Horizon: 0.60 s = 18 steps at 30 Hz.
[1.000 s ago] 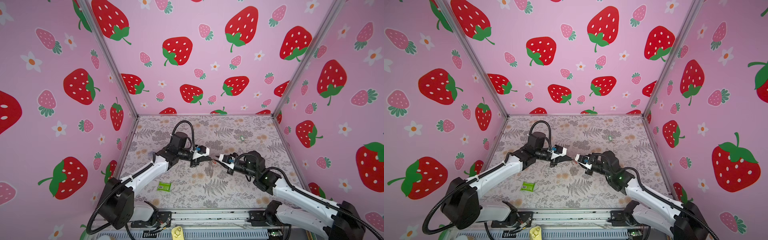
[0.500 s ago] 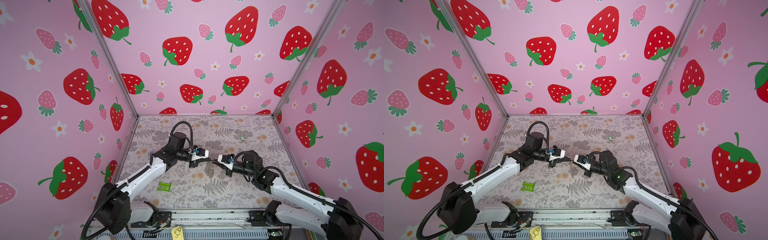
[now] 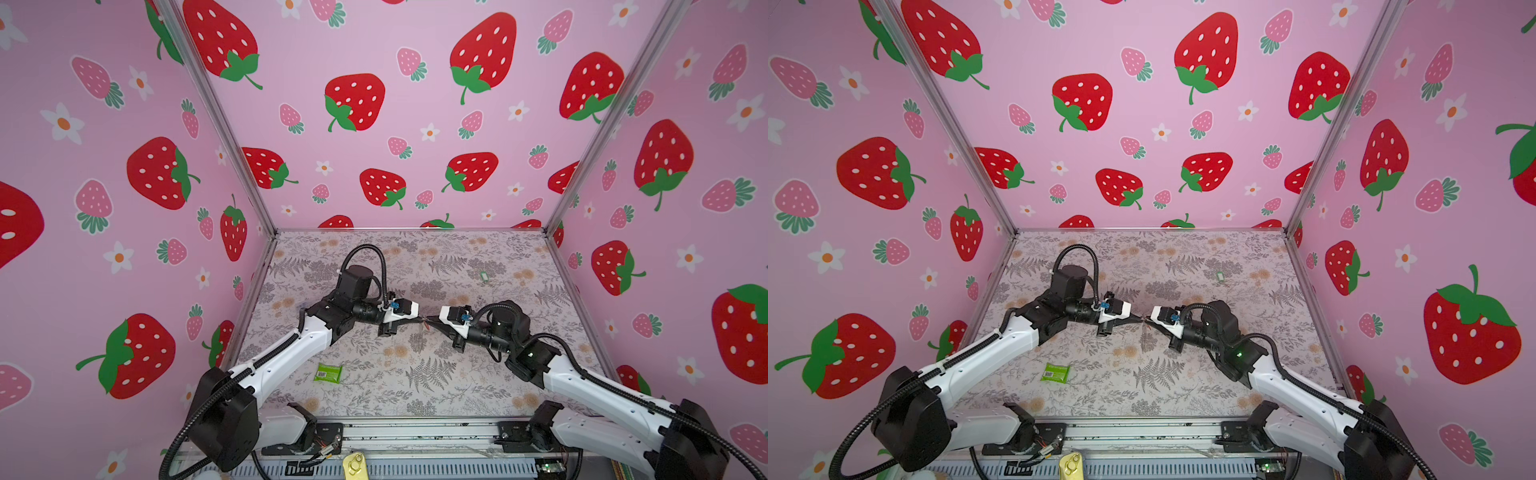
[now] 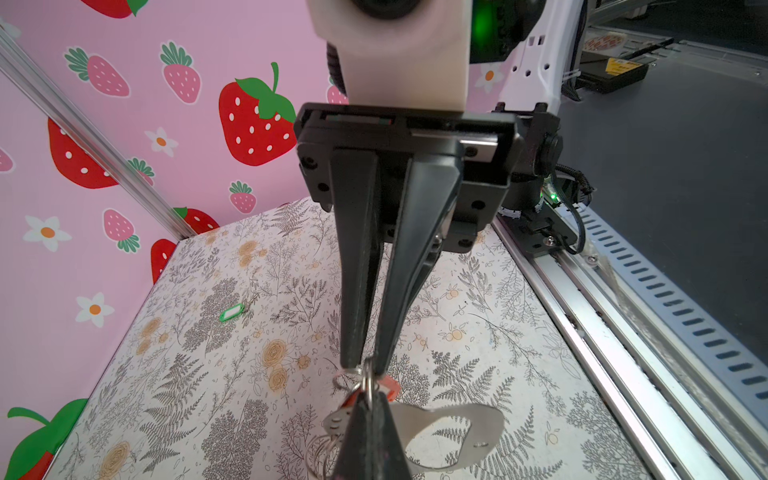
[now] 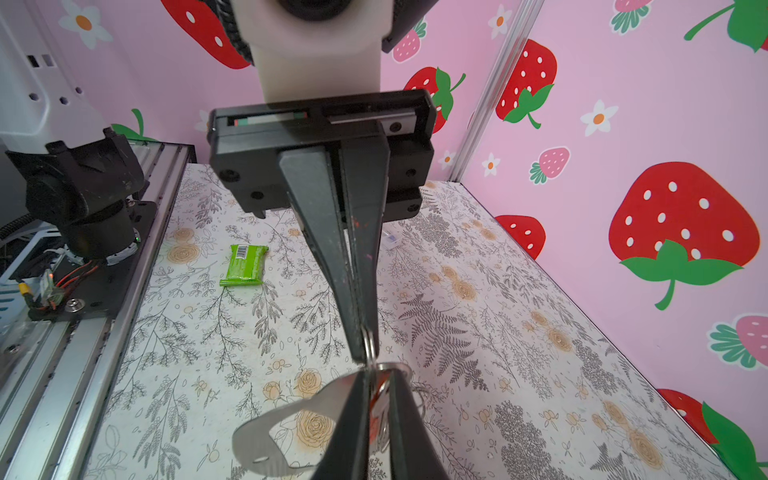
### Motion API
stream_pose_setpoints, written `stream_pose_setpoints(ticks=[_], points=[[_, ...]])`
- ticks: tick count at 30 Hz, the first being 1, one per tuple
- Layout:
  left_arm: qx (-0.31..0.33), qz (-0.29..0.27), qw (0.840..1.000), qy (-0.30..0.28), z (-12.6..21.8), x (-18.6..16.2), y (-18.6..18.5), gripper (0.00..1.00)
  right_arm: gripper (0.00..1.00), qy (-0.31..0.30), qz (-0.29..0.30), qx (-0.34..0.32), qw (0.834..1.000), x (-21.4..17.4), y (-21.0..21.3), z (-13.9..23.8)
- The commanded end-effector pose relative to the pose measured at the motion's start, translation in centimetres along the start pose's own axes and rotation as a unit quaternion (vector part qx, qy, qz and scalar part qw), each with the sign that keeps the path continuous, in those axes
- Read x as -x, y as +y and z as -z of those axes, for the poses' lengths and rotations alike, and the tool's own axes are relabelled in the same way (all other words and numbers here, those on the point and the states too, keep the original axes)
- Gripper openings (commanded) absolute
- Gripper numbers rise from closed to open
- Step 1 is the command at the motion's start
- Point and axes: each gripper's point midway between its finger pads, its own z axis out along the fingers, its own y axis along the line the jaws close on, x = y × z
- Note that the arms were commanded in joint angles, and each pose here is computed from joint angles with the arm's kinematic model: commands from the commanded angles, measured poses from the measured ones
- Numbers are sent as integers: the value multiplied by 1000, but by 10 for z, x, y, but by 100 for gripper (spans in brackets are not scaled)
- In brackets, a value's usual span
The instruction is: Put the keys on the keyring
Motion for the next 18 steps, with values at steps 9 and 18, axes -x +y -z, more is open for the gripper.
stream_pose_setpoints(ticks=[9, 18], points=[[-2, -6, 1000, -17, -3, 11, -1, 0, 14, 2, -3, 2, 1000, 0, -2, -2], [9, 18, 999, -41, 1, 20, 9, 0, 37, 6, -2, -33, 999, -5, -12, 12]])
